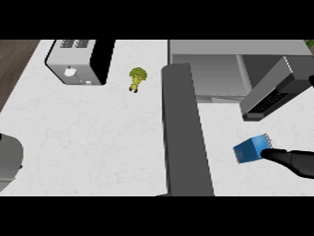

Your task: Pick up the milk, place it into the microwave and close the microwave

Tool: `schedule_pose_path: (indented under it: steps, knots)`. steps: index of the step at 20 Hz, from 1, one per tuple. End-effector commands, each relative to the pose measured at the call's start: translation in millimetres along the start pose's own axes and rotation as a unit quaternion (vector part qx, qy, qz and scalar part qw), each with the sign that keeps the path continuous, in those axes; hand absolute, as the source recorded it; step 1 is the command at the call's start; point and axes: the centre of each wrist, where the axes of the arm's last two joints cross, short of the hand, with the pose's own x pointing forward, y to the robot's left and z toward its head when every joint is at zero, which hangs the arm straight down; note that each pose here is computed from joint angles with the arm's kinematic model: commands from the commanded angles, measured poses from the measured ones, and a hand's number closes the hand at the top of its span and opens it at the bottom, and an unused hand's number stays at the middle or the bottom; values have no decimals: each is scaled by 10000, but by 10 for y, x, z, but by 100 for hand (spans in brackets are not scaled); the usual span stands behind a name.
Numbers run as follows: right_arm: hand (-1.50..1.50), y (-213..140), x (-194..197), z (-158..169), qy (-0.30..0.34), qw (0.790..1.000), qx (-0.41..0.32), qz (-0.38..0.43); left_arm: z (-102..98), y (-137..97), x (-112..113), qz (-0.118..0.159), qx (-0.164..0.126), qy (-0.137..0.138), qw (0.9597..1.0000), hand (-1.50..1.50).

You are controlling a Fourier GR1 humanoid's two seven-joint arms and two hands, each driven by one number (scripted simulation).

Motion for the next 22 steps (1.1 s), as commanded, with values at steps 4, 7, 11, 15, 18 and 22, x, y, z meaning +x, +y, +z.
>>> schedule_pose_path:
  steps: [4,7,11,15,18,22]
  knots:
    - [-150,-7,-475,26,326,9990,-143,261,254,-65,157,42,50,-74,10000,-150]
    - [-150,-172,-580,90,500,9975,-330,380,193,184,219,-62,7,-4,10000,-150]
    - [-150,-118,-915,212,735,9947,-580,420,339,56,273,-90,103,-30,9999,-150]
    - [-150,-135,-1308,338,966,9903,-745,669,474,84,373,-41,43,-51,10000,-150]
    - [-150,-306,-1548,426,1241,9867,-716,769,548,157,377,4,42,-4,10000,-150]
    - [-150,-270,-1855,646,1468,9833,-679,834,561,152,389,-28,122,85,9999,-150]
